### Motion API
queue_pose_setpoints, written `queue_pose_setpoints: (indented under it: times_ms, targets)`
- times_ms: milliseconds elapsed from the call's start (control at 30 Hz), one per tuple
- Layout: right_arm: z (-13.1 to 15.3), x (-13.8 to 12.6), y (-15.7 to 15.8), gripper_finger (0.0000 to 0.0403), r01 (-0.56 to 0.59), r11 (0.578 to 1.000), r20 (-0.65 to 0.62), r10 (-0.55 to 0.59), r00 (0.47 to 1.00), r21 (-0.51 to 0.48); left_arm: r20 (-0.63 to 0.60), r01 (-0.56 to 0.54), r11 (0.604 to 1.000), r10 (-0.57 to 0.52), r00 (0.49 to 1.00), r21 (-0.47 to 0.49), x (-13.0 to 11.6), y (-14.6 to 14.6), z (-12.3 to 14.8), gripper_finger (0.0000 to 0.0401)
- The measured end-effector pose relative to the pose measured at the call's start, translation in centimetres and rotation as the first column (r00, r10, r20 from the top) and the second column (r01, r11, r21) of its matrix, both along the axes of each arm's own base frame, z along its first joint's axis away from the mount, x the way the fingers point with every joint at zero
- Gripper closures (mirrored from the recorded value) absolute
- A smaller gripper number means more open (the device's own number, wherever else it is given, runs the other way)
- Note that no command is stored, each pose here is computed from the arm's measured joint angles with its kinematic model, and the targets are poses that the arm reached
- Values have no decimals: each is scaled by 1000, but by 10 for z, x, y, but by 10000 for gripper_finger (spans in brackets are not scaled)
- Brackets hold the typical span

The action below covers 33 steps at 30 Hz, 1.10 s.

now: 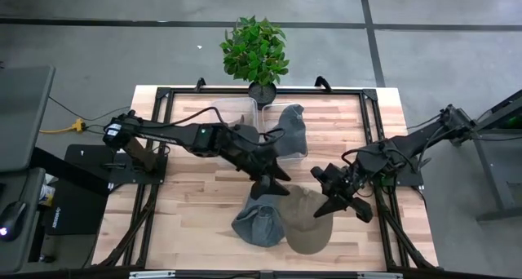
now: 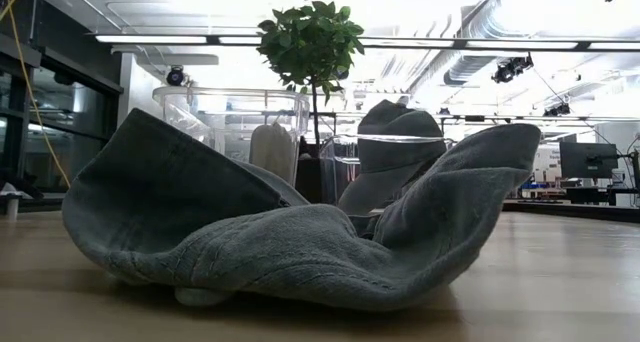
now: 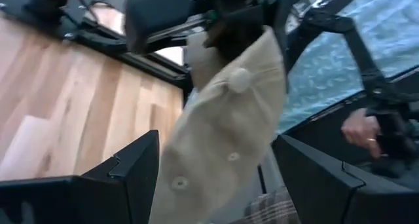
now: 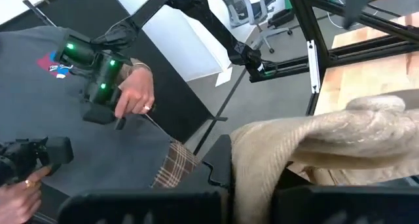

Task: Pick & Place hat
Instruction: Put the brown cap into the left transparent bin

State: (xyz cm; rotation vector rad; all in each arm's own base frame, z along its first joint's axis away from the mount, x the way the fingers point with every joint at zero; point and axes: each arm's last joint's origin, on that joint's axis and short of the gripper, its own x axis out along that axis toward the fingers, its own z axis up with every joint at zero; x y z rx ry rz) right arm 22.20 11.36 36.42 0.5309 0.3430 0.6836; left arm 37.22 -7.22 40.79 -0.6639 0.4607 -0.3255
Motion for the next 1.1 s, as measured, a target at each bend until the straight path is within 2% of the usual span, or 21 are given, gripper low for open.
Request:
queue_pose_setpoints:
  times_ms: [100, 233, 467, 1100]
  targets:
    - [0, 0, 0, 403, 0, 1000, -1, 0, 1000, 0, 26, 9, 1000, -8, 1000, -8, 1, 0, 3, 137]
    - [0, 0, 0, 403, -7, 1000, -4, 7, 1000, 3, 21, -57, 998, 57, 998, 16, 1, 2, 2, 137]
    - [0, 0, 0, 403, -19, 1000, 1, 19, 1000, 3, 13, -84, 996, 84, 996, 28, 1, 3, 0, 137]
    - [5, 6, -11, 403, 9, 1000, 64, -10, 998, 8, 7, -80, 996, 79, 997, 29, 1, 3, 0, 137]
